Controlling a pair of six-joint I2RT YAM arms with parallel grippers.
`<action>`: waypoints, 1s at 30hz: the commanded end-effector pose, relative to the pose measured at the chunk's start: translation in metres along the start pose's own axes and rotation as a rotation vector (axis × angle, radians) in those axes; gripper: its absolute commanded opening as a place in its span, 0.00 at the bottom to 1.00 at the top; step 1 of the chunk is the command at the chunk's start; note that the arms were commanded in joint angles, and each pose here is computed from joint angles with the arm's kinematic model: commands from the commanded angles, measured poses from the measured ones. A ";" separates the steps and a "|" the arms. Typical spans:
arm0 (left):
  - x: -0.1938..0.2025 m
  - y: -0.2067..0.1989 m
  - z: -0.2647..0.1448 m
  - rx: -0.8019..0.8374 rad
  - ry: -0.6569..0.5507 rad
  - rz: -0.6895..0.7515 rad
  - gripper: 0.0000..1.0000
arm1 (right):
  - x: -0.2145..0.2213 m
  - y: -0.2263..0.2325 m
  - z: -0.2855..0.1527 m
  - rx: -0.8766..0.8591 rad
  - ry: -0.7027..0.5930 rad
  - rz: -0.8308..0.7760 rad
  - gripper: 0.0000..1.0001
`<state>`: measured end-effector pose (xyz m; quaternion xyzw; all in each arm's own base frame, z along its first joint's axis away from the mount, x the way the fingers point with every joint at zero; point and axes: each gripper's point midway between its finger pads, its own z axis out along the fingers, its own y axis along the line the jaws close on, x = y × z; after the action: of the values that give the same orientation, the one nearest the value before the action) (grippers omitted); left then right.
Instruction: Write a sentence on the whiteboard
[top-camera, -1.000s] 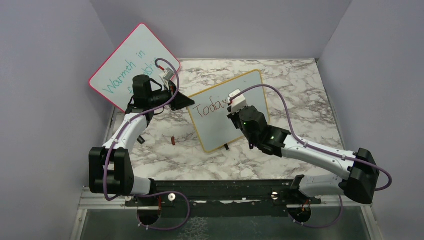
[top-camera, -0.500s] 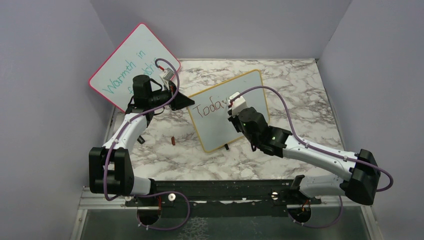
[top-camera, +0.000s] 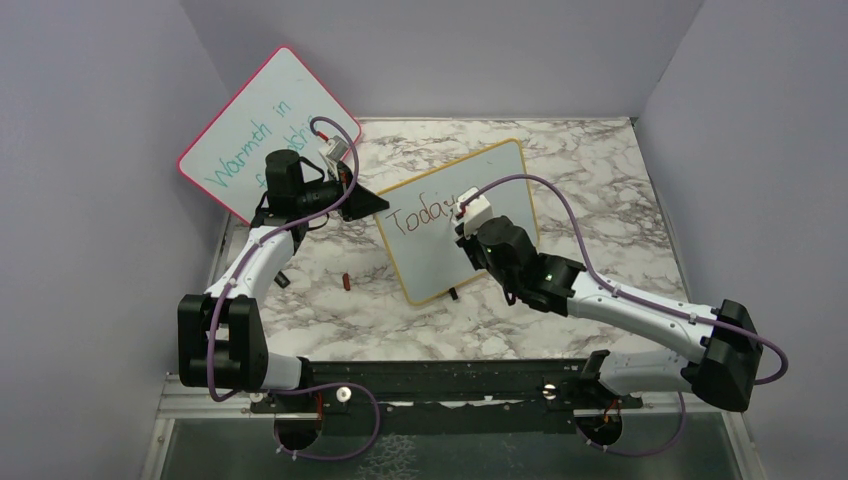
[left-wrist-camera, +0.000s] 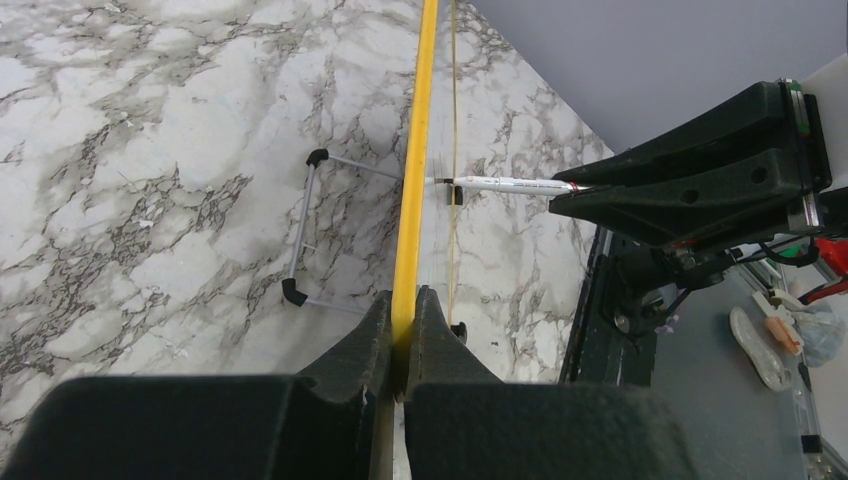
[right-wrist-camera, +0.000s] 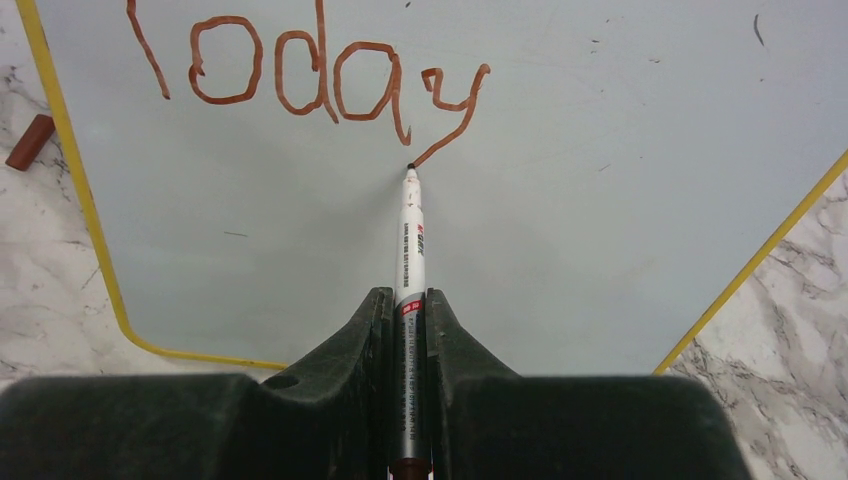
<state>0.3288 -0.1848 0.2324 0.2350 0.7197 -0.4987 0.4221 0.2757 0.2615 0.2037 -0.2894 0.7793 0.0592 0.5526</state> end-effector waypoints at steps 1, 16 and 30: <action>0.018 0.015 0.002 -0.038 0.039 0.007 0.00 | 0.017 0.010 0.000 -0.058 0.046 0.001 0.00; 0.017 0.015 0.002 -0.042 0.039 0.008 0.00 | -0.025 -0.004 -0.007 -0.007 -0.090 0.051 0.01; 0.018 0.016 0.002 -0.045 0.041 0.007 0.00 | -0.053 -0.042 -0.012 0.142 -0.175 0.041 0.01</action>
<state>0.3288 -0.1847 0.2328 0.2362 0.7194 -0.4979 0.4227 0.2839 0.2483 0.2403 -0.2578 0.7540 0.0555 0.6016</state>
